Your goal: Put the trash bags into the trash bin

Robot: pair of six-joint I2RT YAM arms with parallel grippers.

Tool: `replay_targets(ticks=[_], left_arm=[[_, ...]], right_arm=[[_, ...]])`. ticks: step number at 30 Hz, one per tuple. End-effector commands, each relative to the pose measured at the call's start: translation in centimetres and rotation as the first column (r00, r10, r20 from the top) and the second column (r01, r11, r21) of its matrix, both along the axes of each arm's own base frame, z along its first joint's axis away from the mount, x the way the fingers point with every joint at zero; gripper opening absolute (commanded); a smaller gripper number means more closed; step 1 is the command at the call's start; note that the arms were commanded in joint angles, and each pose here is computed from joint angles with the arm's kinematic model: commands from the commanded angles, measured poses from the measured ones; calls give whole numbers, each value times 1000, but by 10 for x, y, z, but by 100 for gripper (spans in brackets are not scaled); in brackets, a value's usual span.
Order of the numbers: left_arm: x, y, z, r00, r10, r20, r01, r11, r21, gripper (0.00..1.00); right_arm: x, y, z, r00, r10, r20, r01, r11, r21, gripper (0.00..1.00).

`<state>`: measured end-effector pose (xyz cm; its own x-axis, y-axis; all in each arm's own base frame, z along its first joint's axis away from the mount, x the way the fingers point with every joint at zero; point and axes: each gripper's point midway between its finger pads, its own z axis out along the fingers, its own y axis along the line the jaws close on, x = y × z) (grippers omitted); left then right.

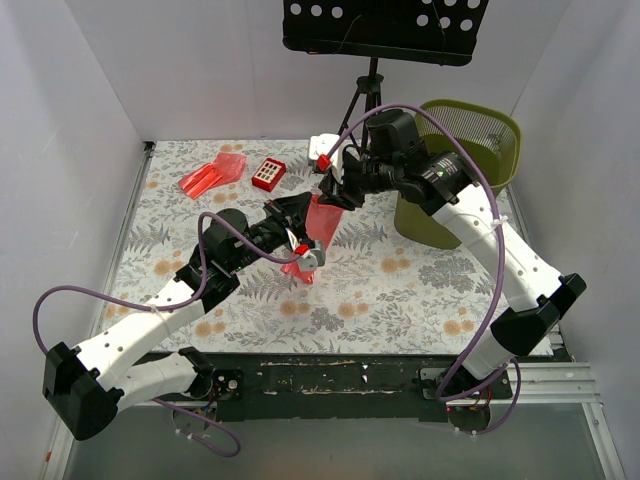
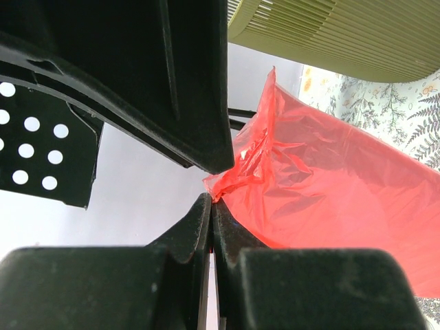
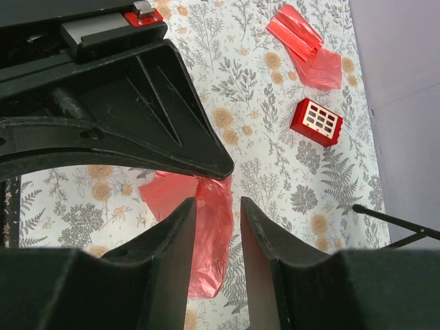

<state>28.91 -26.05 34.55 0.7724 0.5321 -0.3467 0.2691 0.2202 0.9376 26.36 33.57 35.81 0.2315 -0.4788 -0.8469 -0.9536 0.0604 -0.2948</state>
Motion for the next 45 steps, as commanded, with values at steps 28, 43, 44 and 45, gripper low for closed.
replay_targets(ticks=[28, 43, 44, 45], left_arm=[[-2, 4, 26, 999, 5, 35, -4, 999, -43, 0], [-1, 4, 30, 998, 15, 54, -12, 998, -63, 0], [0, 5, 30, 998, 17, 56, -13, 998, -64, 0], [-1, 5, 30, 998, 17, 56, -13, 998, -62, 0]], right_arm=[[25, -2, 4, 986, -107, 126, 110, 994, -17, 31], [9, 0, -26, 999, -37, 36, 40, 997, -64, 19], [10, 0, -28, 998, -50, 25, 52, 997, -63, 21], [10, 0, -30, 998, -56, 18, 58, 996, -65, 25]])
